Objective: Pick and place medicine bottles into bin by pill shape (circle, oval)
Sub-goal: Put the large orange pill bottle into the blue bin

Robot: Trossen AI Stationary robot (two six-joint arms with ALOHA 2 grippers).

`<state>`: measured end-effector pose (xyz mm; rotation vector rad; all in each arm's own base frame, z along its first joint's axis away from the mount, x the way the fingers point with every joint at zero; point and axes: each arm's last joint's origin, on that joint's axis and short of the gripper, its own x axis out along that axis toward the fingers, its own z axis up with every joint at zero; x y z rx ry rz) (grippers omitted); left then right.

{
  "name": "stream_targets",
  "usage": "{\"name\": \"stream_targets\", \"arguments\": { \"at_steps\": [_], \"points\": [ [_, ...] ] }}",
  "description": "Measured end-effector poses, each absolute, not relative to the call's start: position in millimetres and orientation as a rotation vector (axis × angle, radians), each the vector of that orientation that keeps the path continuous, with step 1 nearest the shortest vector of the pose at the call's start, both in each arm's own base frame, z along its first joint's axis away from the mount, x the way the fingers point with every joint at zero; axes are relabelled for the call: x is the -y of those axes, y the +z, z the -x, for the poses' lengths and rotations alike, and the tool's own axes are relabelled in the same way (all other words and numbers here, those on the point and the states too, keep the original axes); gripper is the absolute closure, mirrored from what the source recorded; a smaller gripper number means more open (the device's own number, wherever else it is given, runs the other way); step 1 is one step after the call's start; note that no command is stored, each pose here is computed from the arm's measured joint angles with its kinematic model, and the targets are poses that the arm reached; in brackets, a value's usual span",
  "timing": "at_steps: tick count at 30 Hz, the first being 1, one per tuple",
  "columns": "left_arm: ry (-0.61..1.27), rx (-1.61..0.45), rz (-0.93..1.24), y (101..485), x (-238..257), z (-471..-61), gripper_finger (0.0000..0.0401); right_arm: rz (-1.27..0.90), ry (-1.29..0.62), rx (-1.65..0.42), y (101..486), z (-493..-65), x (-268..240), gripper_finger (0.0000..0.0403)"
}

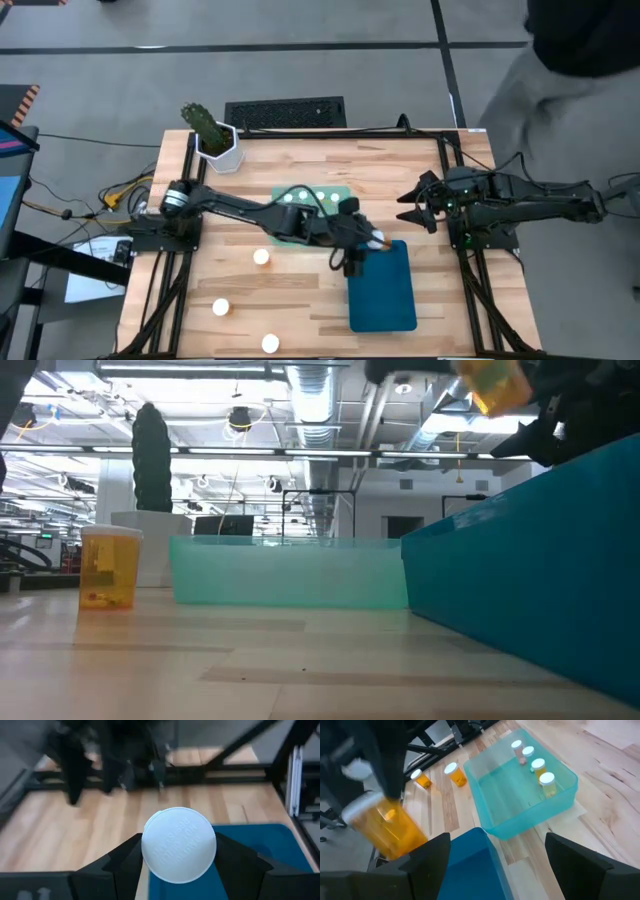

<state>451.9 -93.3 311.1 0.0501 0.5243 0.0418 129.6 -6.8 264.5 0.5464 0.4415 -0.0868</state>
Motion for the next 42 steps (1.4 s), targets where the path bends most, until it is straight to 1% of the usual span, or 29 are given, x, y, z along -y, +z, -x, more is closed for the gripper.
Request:
{"name": "stream_targets", "arguments": {
  "at_steps": [4, 8, 9, 16, 21, 27, 36, 42],
  "points": [
    [0.025, -0.554, -0.069, 290.6, 100.6, -468.3, 0.0186, -0.547, -0.09, -0.455, 263.2, -129.2, 6.7, 0.0069],
    [-0.031, -0.579, -0.084, 272.9, 105.9, -487.4, 0.0186, -0.547, -0.09, -0.455, 263.2, -129.2, 6.6, 0.0069],
    [-0.031, -0.614, -0.095, 266.4, 106.3, -490.0, 0.0186, -0.547, -0.091, -0.456, 263.1, -129.1, 6.7, 0.0069],
    [-0.05, -0.689, -0.165, 237.5, 111.6, -516.5, 0.0186, -0.548, -0.095, -0.47, 261.9, -128.5, 6.7, 0.0069],
    [-0.06, -0.792, -0.203, 215.3, 113.3, -526.5, 0.0186, -0.548, -0.096, -0.473, 261.6, -128.3, 6.7, 0.0069],
    [-0.067, -0.853, -0.218, 202.8, 109.3, -528.0, 0.0186, -0.549, -0.098, -0.478, 261.1, -128.1, 6.7, 0.0069],
    [-0.039, -0.868, -0.202, 200.9, 90.9, -530.4, 0.0186, -0.548, -0.099, -0.483, 260.8, -127.8, 6.7, 0.0069],
    [-0.052, -0.874, -0.186, 200.6, 84.9, -531.2, 0.0186, -0.548, -0.099, -0.483, 260.8, -127.8, 6.7, 0.0069]
  ]
}}
